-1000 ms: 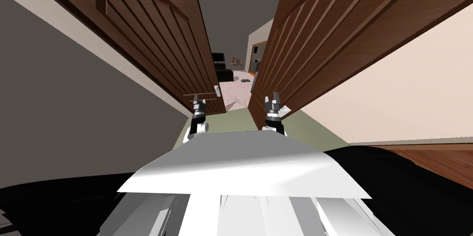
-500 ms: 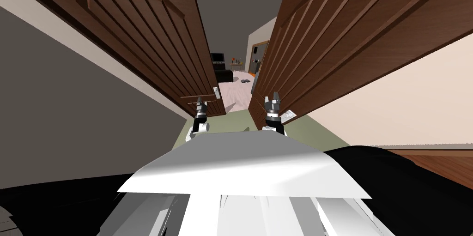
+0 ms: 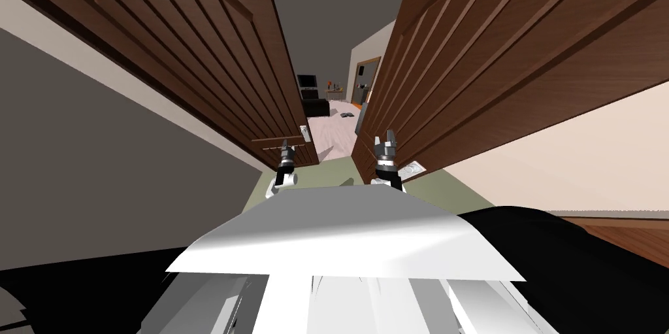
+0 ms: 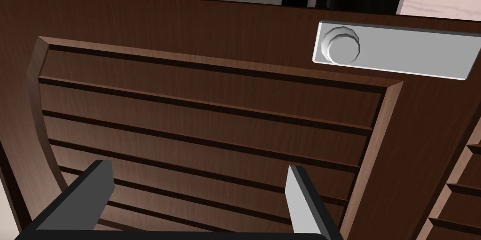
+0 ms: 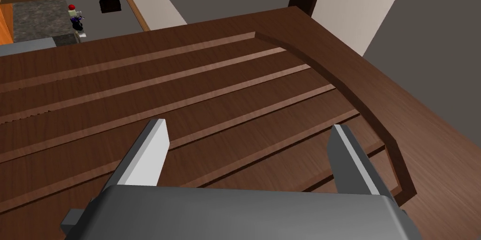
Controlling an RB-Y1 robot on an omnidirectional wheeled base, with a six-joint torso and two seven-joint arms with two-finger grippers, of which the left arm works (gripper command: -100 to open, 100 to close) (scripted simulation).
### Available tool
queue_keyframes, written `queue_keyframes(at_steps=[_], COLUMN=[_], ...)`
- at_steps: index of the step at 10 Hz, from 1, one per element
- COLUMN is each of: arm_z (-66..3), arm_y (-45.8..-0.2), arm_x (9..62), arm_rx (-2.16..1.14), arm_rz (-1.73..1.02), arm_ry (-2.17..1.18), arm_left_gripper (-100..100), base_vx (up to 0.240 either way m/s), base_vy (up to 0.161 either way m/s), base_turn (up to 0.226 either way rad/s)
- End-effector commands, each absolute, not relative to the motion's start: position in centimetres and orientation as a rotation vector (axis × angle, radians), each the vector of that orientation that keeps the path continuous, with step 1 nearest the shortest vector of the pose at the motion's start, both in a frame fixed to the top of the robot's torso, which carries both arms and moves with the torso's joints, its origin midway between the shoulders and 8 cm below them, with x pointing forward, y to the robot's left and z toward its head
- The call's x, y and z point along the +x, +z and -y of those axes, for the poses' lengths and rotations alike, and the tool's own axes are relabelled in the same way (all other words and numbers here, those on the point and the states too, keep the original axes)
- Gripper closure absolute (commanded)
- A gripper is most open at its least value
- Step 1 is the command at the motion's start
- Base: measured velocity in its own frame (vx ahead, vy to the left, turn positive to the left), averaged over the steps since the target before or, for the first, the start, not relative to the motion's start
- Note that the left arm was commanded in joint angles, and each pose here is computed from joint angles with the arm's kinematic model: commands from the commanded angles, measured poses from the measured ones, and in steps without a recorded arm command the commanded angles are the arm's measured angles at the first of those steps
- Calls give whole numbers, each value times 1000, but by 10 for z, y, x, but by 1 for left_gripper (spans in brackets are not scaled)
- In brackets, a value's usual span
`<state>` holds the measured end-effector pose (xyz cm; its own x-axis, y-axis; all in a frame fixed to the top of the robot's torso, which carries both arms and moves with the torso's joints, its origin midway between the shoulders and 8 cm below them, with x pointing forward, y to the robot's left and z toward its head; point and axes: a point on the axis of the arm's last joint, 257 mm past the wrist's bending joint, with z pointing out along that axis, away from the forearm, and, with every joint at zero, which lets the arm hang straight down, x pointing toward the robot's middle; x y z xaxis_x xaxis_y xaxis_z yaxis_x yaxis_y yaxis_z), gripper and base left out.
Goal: Pull the door open
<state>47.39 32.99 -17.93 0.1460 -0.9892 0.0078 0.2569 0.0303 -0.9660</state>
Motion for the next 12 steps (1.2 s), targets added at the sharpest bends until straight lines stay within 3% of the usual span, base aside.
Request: queue_keyframes(at_steps=[1, 12], arm_z=[-332, -332], arm_y=[-195, -275], arm_x=[479, 496], arm_rx=[-1102, -1246], arm_rz=[-941, -1053], arm_ry=[-1186, -1099], arm_left_gripper=[-100, -100], base_vx=[141, 138], base_vy=[-4, 8], base_turn=[-9, -7])
